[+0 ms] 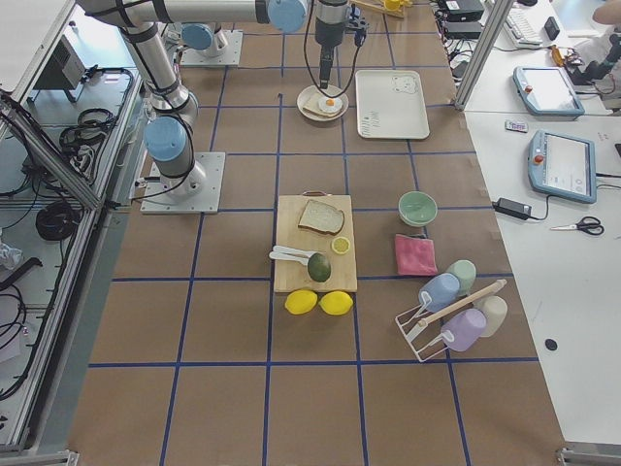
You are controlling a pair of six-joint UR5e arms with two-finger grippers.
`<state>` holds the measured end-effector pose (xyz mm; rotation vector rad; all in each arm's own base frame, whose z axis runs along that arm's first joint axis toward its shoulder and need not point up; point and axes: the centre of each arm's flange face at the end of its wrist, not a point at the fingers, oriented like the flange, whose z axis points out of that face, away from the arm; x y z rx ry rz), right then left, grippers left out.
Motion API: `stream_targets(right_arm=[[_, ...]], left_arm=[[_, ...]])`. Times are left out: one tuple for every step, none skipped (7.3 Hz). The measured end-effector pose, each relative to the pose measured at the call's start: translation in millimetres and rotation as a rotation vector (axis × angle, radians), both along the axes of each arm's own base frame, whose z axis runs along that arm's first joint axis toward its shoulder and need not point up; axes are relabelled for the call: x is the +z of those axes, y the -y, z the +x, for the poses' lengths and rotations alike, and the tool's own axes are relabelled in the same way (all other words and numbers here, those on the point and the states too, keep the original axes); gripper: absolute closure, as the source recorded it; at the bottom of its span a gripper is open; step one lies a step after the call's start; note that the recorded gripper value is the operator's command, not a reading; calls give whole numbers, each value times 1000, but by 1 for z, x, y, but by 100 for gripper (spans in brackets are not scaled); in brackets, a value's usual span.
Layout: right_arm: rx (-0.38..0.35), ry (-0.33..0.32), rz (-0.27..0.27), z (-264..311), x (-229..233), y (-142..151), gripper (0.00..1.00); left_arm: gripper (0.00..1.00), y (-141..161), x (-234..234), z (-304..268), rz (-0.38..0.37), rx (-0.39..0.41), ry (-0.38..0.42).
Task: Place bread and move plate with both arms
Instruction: 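Move the right gripper over the bread slice on the cutting board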
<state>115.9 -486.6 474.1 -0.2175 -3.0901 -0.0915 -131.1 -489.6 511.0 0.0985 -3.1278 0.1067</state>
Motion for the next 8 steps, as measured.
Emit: stream_targets(right_arm=[[-57,1,33,-28,-20,19,0],[-114,2,57,-61,-40,36,0],[-150,-5,76,-86,-59,48,0],[-168,-18,99,-101,-78,54,0],[-176,-41,109,-113,-98,60,0],[-177,-77,112,-122,-119,65,1],[-175,-108,112,-130,-141,67,16],[-188,-119,117,-142,-166,69,27]], left_arm=[[0,0,0,0,0,-1,0],[0,0,0,0,0,-1,0],[0,0,0,0,0,-1,0],[0,0,0,0,0,-1,0],[0,0,0,0,1,-1,-1],[0,-1,-1,0,3,-2,0],[0,-1,-2,-1,4,-2,1],[0,-1,-4,0,7,-2,3]])
